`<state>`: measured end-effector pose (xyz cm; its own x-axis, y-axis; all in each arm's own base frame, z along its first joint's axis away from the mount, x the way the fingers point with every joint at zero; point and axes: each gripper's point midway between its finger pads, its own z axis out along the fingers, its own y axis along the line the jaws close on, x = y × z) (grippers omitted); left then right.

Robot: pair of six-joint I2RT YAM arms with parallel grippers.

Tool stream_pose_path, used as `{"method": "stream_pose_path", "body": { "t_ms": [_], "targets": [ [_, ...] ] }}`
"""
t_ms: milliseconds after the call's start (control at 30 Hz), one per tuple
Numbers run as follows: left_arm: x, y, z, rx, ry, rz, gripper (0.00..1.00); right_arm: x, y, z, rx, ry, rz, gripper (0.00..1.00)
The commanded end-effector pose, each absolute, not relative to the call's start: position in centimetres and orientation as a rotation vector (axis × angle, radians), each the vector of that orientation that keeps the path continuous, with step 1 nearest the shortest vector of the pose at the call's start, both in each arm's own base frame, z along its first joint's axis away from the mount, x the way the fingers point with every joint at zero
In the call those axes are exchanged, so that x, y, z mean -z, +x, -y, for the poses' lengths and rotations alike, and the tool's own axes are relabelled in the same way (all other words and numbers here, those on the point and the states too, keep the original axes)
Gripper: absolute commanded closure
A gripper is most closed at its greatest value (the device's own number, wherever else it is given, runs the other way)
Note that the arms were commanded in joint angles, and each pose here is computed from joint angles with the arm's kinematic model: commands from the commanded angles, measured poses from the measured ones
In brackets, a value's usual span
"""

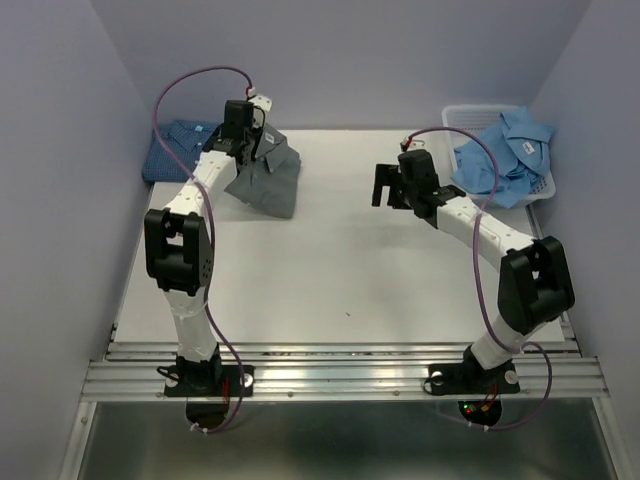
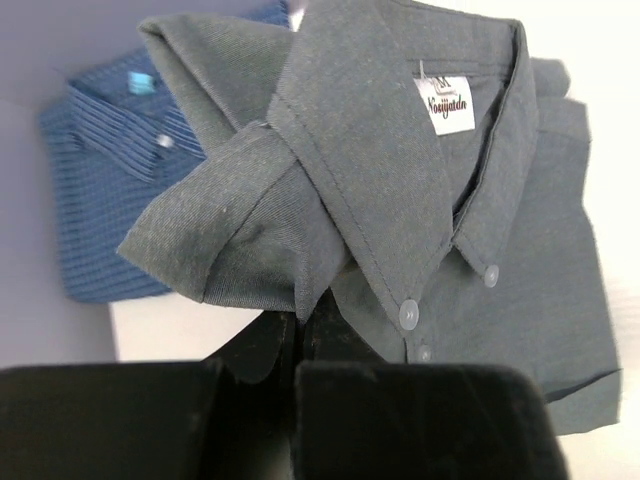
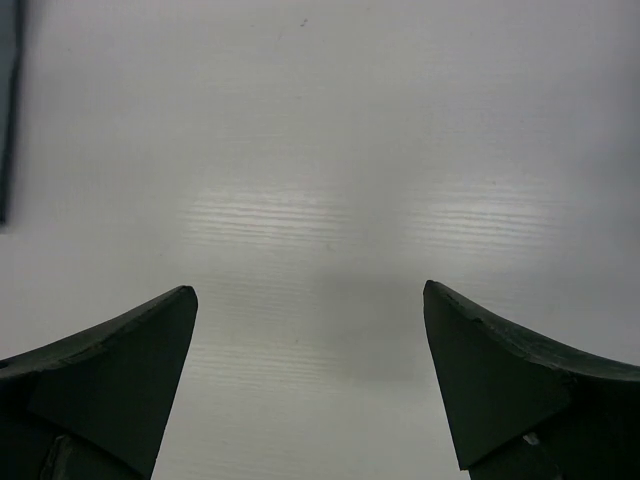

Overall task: Fold and stack the long sleeve shirts
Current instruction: Neatly place the folded shirt to the corner

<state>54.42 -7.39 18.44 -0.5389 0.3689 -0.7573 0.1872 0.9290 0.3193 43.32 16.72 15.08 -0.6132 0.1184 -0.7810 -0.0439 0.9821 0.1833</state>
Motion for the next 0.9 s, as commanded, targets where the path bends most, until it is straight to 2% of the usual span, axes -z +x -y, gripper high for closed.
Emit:
{"method": "stream_pose_path", "body": {
  "t_ms": [0,167,500,600,767,867],
  "targets": [
    [-27.1,56.7,4.3,-0.378,0.424,-1.934,1.0,-16.7,44.0,-14.4,-0.115,0.09,-2.15,0.0],
    [-29.6,57.5,2.2,-0.35,0.428,-1.904,1.0,-17.1,44.0,-14.6,-0.126,0.088,-2.142,0.0],
    [-33.7,59.4,2.6,-0.274,0.405,-1.803,1.0,-17.8,43.9,-14.5,-0.137,0.095,-2.12,0.0],
    [-33.7,60.1,1.9,-0.263,0.38,-1.798,1.0,-18.0,43.6,-14.2,-0.128,0.102,-2.113,0.0],
    [-30.6,62.6,0.3,-0.19,0.313,-1.863,1.0,-17.8,43.5,-13.8,-0.104,0.11,-2.12,0.0],
    [-29.0,64.1,-2.9,-0.224,0.208,-1.881,1.0,-17.8,43.4,-13.9,-0.107,0.114,-2.134,0.0]
  ]
}}
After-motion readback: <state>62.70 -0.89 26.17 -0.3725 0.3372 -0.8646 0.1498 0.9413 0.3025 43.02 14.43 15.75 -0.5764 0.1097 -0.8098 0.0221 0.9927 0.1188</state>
